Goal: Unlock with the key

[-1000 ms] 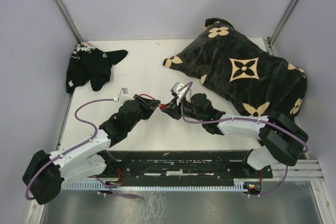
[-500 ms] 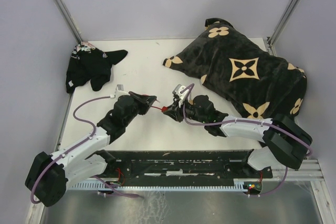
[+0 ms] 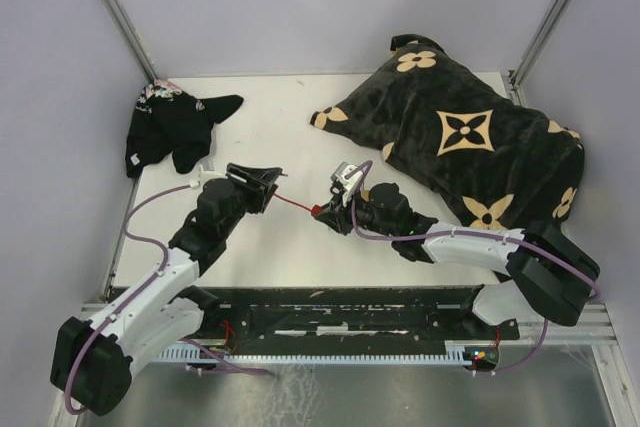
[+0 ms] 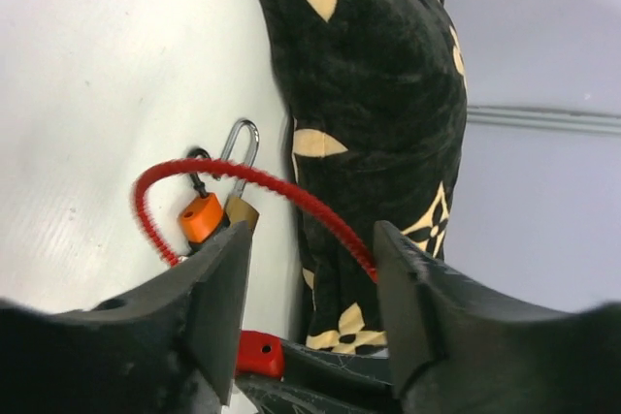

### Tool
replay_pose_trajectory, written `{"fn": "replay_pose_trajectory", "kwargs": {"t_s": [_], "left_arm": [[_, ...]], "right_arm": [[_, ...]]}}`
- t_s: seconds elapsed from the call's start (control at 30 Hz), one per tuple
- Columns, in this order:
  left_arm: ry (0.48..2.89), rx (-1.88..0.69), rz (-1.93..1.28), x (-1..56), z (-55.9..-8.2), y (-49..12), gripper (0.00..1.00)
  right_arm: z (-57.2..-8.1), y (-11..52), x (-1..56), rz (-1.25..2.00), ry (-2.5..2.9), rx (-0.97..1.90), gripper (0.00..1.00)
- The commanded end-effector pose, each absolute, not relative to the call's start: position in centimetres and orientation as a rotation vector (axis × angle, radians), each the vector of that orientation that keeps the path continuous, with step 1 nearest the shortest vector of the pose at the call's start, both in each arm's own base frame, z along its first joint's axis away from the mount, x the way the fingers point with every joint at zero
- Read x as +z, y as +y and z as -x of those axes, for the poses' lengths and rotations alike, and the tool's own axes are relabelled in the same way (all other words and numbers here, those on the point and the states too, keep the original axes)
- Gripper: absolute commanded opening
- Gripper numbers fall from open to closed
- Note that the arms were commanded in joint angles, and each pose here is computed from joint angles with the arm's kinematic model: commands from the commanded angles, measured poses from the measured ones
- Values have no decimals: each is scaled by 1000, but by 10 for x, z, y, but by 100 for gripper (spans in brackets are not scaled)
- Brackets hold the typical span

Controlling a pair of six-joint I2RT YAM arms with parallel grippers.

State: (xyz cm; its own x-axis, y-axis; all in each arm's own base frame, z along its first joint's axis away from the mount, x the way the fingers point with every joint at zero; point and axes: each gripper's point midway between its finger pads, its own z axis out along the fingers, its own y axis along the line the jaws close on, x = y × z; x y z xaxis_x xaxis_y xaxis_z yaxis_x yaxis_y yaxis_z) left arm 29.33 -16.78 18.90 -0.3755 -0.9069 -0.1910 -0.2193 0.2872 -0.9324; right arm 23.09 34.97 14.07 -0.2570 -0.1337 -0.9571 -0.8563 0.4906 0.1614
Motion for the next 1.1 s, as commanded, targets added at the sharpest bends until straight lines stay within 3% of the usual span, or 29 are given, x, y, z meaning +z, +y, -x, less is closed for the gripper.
{"fn": "replay_pose_trajectory", "kwargs": {"t_s": [0.0,0.23,0.57,1.0,1.07], "left_arm": [[1789,-1028,944,206,-289,-152,67],[1814,-636,777,243,-273,-99,83],[1726,-24,605,301,-231,2,91],[1646,11,578,286,-226,13,95],[1652,-8,566,286,-226,10,96]], "right_arm": [[-246,351,169,723,1656,870,2],[-260,344,145,566,1840,850,2],[-263,326,104,349,2057,832,2],[-252,254,41,47,2336,561,2],[-248,250,37,48,2360,547,8]]}}
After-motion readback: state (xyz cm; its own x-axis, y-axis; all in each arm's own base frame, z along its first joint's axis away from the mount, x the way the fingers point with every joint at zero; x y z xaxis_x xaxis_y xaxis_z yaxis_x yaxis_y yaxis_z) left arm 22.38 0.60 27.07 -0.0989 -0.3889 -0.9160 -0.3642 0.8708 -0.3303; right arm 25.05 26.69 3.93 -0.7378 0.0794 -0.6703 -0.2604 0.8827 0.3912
